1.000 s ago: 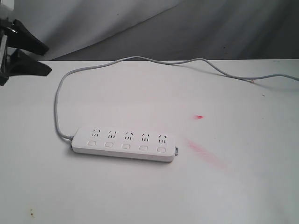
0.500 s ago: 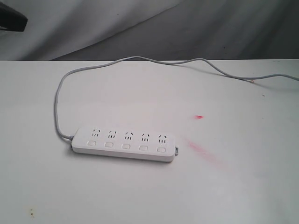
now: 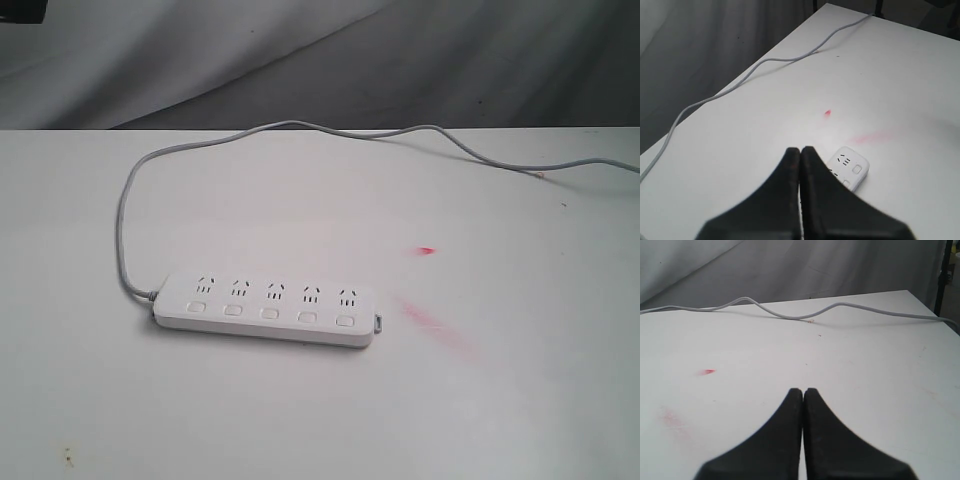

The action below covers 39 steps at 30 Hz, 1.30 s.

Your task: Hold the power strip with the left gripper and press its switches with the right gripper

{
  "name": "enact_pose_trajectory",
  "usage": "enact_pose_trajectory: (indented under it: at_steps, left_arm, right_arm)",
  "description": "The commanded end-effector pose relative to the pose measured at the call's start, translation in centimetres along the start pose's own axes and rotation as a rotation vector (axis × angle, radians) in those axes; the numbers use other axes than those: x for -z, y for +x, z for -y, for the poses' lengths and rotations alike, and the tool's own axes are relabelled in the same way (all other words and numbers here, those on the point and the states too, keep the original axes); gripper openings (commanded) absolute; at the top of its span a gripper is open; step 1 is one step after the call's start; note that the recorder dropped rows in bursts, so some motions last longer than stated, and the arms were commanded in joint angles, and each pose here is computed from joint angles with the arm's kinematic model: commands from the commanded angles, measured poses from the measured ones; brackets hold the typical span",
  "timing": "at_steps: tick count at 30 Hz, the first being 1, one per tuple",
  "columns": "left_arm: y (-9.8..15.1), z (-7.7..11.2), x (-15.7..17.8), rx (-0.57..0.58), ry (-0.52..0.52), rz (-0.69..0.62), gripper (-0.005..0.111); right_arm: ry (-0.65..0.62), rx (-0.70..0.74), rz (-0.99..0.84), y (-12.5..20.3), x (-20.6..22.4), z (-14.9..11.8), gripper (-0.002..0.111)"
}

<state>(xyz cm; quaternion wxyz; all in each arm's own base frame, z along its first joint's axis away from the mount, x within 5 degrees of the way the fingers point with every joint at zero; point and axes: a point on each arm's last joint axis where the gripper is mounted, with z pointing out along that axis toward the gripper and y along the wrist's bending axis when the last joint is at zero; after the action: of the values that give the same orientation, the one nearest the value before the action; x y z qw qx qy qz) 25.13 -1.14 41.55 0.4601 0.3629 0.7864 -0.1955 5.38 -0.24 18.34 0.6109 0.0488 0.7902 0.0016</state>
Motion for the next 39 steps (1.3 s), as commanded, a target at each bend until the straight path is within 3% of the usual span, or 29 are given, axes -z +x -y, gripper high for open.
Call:
enact_pose_trajectory:
  at_steps: [1,6,14,18,20,23,29,33,39]
  left_arm:
    - [-0.5,0.2,0.3,0.035,-0.006,0.028,0.000]
    - [-1.6,1.8,2.2,0.155,-0.105,0.107,0.000]
    - [-5.0,7.0,9.5,0.058,-0.471,0.454,0.000]
    - [-4.6,9.4,12.1,-0.013,-0.647,0.554,0.000]
    - [-3.5,11.3,13.5,-0.035,-0.726,0.603,0.000]
    - [-2.2,12.9,14.0,-0.033,-0.757,0.637,0.000]
    - [1.9,16.0,14.2,-0.046,-0.708,0.730,0.000]
    - [5.8,16.7,13.8,-0.036,-0.777,0.828,0.000]
    - [11.0,17.6,11.9,0.004,-0.783,0.831,0.000]
  right_arm:
    - [0.005,0.006,0.003,0.1,0.0,0.0,0.000]
    - [0.005,0.006,0.003,0.1,0.0,0.0,0.000]
    - [0.005,0.006,0.003,0.1,0.0,0.0,0.000]
    - [0.005,0.006,0.003,0.1,0.0,0.0,0.000]
    - [0.005,0.006,0.003,0.1,0.0,0.0,0.000]
    - [0.005,0.006,0.003,0.1,0.0,0.0,0.000]
    - [0.004,0.004,0.003,0.1,0.0,0.0,0.000]
    - [0.004,0.004,0.003,0.1,0.0,0.0,0.000]
    - [0.004,0.004,0.003,0.1,0.0,0.0,0.000]
